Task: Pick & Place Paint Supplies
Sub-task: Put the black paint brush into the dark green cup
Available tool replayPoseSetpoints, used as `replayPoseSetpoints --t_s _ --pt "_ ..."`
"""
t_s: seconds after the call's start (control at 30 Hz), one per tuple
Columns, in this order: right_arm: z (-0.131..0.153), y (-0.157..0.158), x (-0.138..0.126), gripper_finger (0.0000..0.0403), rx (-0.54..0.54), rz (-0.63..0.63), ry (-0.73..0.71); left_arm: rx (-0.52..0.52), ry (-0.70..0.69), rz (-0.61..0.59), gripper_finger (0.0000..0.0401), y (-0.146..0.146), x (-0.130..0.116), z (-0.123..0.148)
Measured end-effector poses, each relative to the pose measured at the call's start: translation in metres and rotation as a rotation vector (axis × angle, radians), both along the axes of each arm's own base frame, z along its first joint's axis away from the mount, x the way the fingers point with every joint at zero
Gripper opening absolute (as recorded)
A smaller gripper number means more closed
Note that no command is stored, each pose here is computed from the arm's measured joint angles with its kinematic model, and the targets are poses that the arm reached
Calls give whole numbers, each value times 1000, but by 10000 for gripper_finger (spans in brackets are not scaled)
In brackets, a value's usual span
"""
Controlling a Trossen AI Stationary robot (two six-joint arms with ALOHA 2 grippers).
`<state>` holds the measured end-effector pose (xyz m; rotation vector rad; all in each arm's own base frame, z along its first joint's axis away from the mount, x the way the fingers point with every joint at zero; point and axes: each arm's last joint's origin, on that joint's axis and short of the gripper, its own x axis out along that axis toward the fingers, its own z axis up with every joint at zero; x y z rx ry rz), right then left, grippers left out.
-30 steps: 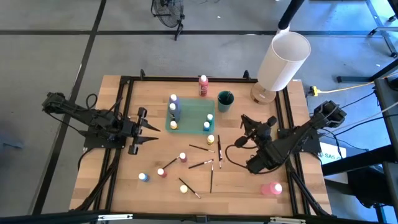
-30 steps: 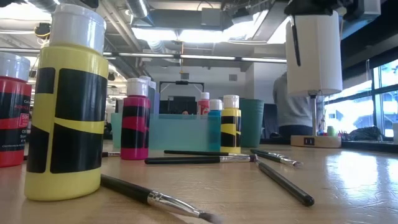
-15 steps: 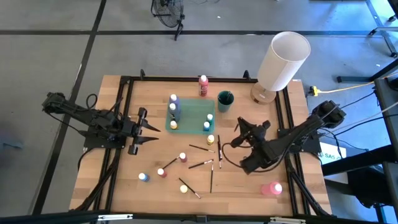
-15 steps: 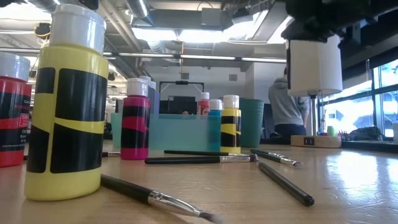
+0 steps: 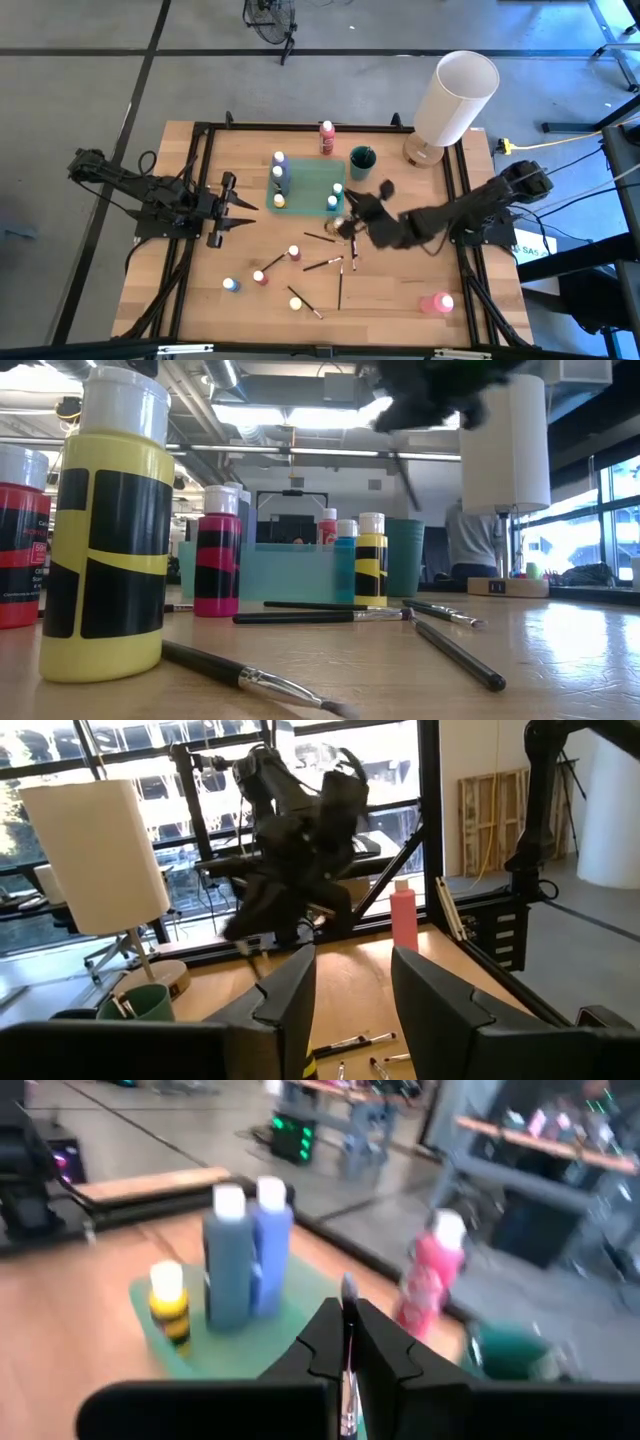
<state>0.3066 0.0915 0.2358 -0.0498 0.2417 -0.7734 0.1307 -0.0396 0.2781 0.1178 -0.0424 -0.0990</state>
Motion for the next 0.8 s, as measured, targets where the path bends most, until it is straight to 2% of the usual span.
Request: replayPoseSetpoints --t_s 0.17,0.4,0.5,0.67,0.8 --pt "29 -31 17 11 -83 100 -85 -15 1 -1 128 0 0 0" --pt "57 -65 0 11 -121 2 -129 -31 20 -1 127 0 0 -2" --pt "53 -78 -17 11 -74 -64 -164 -28 41 -1 127 0 0 -4" --pt "25 -89 -48 11 10 -29 -244 -47 56 -1 127 0 0 -5" --pt "2 -91 -68 11 12 10 -364 -64 57 -1 127 0 0 -5"
